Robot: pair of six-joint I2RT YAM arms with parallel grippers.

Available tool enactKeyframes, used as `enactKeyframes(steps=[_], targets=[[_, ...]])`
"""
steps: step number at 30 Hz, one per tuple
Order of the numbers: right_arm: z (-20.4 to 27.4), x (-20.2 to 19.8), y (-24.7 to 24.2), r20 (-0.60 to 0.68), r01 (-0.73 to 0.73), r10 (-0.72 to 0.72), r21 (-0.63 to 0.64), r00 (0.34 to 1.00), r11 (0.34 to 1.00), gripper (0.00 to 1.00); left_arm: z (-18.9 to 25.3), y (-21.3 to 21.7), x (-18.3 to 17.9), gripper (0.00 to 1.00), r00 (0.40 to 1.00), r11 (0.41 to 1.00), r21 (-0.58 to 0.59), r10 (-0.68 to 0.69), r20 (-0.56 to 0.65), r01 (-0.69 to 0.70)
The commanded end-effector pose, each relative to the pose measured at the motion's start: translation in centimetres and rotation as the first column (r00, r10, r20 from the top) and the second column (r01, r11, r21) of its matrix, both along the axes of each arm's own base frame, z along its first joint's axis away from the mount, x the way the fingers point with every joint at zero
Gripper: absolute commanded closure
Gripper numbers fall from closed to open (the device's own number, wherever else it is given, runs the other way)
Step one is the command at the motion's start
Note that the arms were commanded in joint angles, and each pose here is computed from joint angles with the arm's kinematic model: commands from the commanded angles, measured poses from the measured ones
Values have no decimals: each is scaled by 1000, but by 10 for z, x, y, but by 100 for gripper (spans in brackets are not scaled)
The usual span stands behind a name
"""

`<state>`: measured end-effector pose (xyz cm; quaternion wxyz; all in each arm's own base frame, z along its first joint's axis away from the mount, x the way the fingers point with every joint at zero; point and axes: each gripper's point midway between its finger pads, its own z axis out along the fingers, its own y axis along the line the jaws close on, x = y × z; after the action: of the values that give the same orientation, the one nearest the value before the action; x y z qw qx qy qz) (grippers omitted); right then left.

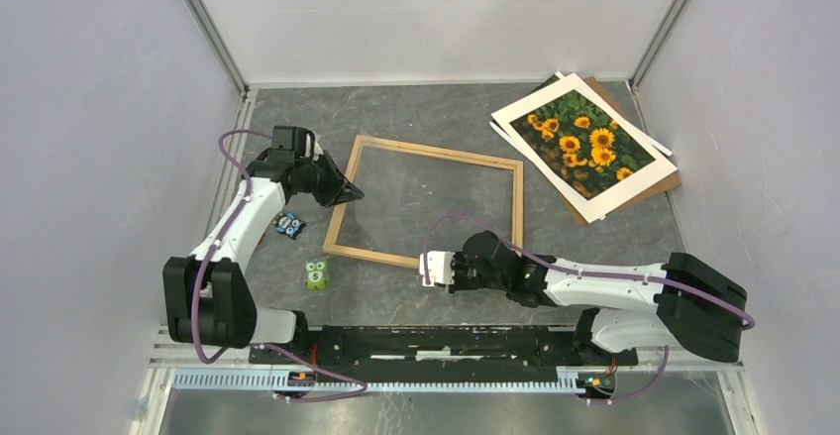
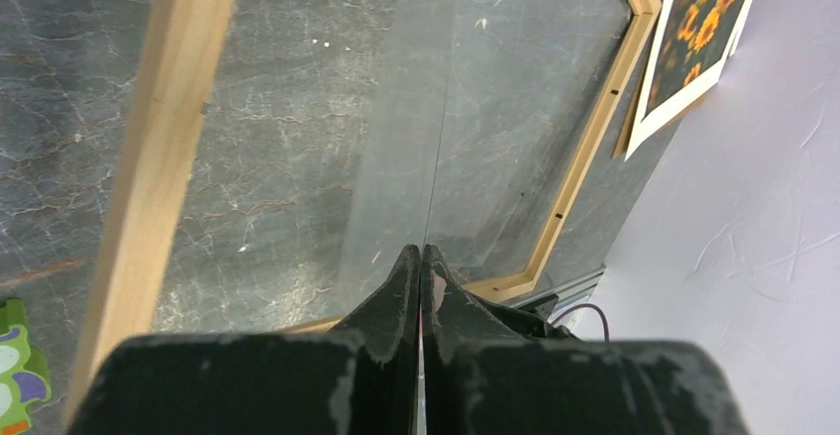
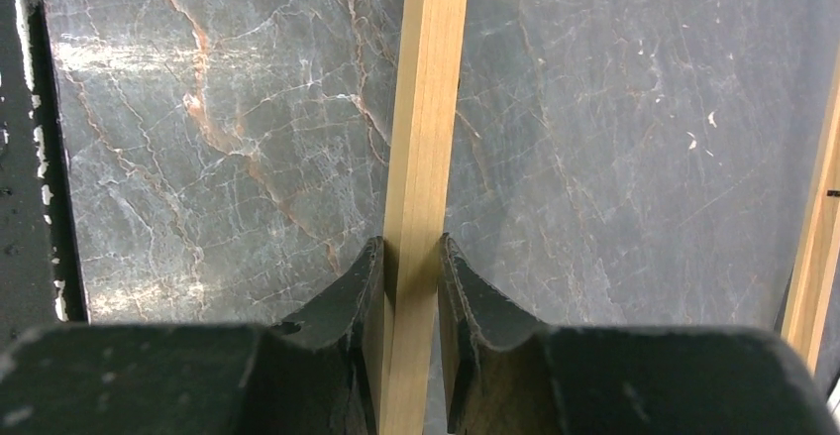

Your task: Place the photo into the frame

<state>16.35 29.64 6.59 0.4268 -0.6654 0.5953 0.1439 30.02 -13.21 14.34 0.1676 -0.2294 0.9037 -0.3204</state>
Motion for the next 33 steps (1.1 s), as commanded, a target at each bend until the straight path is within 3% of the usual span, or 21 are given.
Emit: enactKeyframes(steps=[1,5,12,24,33], targets=[[4,-9,14,-4,-52,52,4,999,999,100,44,-8,14,98,993,999,-21,28,115,-26],[7,-9,13,4,-43,43,27,999,999,100,47,-6,13,98,990,1000,-4,23,136,-23],[0,-7,1,24,-25,26,-7,999,1000,100,75,13,19,98,974,989,146,-27,226,-6],[-5,-1,-8,23,20,-20,-2,1000,1000,100,130,56,16,98,924,918,389,-77,374,-81],[-11,5,-3,8,52,-52,21,999,998,100,247,73,5,98,762,878,428,-124,635,-214]])
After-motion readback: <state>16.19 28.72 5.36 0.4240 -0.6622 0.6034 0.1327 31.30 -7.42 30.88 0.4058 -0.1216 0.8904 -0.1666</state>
